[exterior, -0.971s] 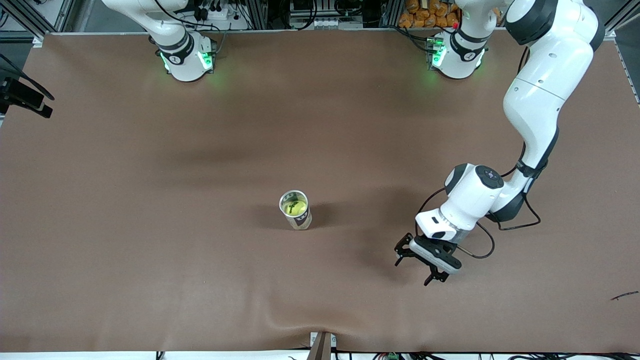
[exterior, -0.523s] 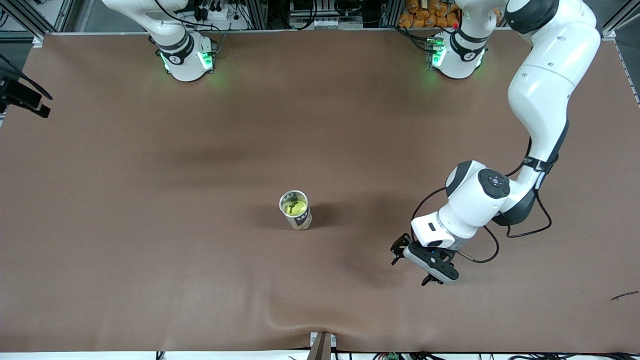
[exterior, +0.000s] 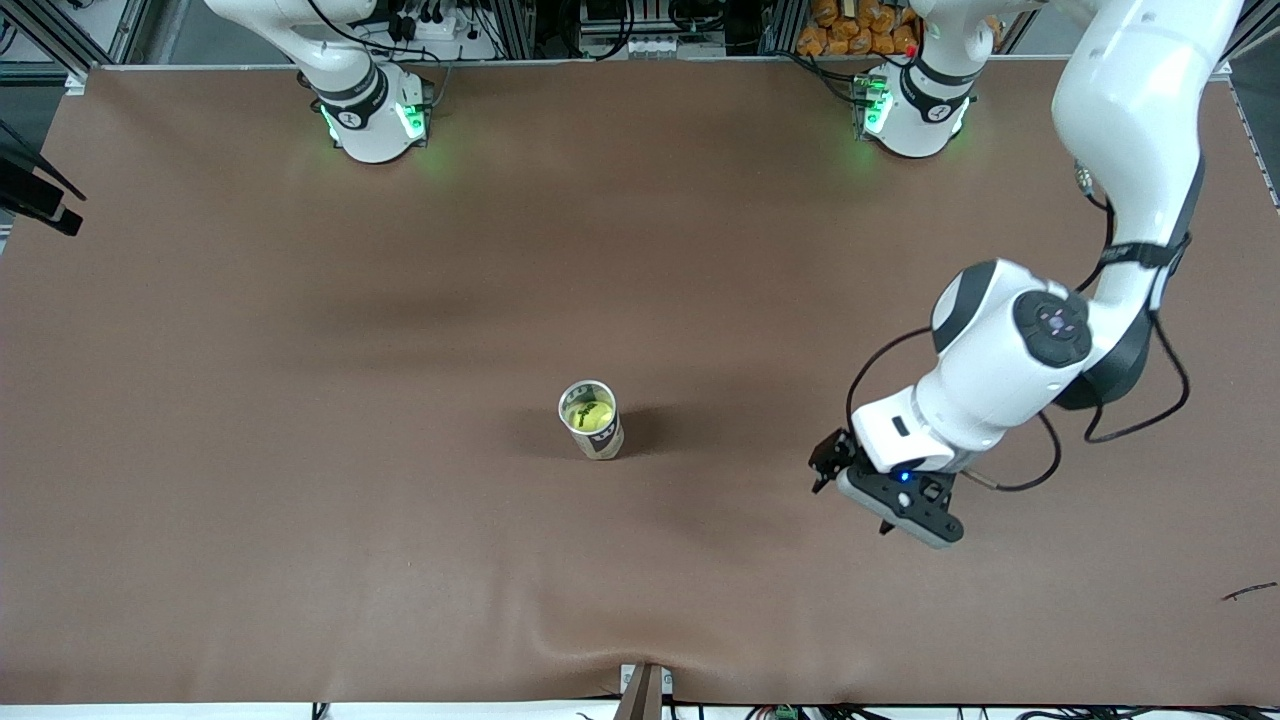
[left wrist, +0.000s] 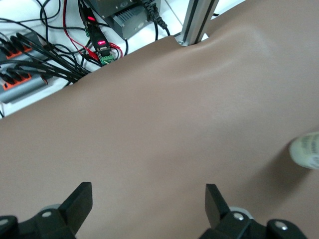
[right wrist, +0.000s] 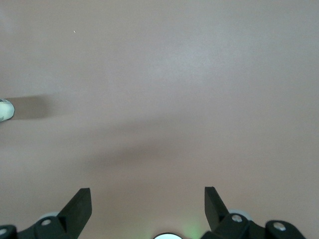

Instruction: Insert tennis ball vertically with right arm

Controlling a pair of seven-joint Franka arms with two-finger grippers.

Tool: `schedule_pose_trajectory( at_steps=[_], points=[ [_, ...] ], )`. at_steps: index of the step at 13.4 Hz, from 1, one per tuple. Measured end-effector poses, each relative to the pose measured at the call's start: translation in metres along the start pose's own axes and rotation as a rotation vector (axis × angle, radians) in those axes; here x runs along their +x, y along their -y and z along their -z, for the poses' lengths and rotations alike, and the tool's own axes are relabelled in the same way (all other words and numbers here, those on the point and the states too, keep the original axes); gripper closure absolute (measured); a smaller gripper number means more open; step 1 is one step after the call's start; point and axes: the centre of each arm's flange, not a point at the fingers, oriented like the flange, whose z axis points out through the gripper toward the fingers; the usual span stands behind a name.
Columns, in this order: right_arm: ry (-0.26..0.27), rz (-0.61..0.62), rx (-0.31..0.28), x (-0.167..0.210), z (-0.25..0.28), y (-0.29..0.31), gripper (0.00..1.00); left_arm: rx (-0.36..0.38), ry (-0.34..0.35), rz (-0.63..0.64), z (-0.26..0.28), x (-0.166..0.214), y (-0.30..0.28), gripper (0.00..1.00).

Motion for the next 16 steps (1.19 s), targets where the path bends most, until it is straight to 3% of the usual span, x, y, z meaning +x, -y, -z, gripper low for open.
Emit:
schedule_pose_trajectory(
  at_steps=[6,8,11,16],
  points=[
    [0.001,0.002,0.0,0.0,0.0,0.001,0.0,0.07,0.238,0.176,0.126,-0.035,0.02,0.0],
    [0.001,0.002,0.0,0.001,-0.001,0.001,0.0,0.107,0.28,0.223,0.175,-0.054,0.035,0.0],
    [0.001,0.003,0.0,0.001,-0.001,0.002,0.0,0.158,0.287,0.305,0.229,-0.084,0.065,0.0],
    [0.003,0.007,-0.001,0.001,-0.002,0.004,0.0,0.182,0.38,0.428,0.298,-0.154,0.081,0.0]
  ],
)
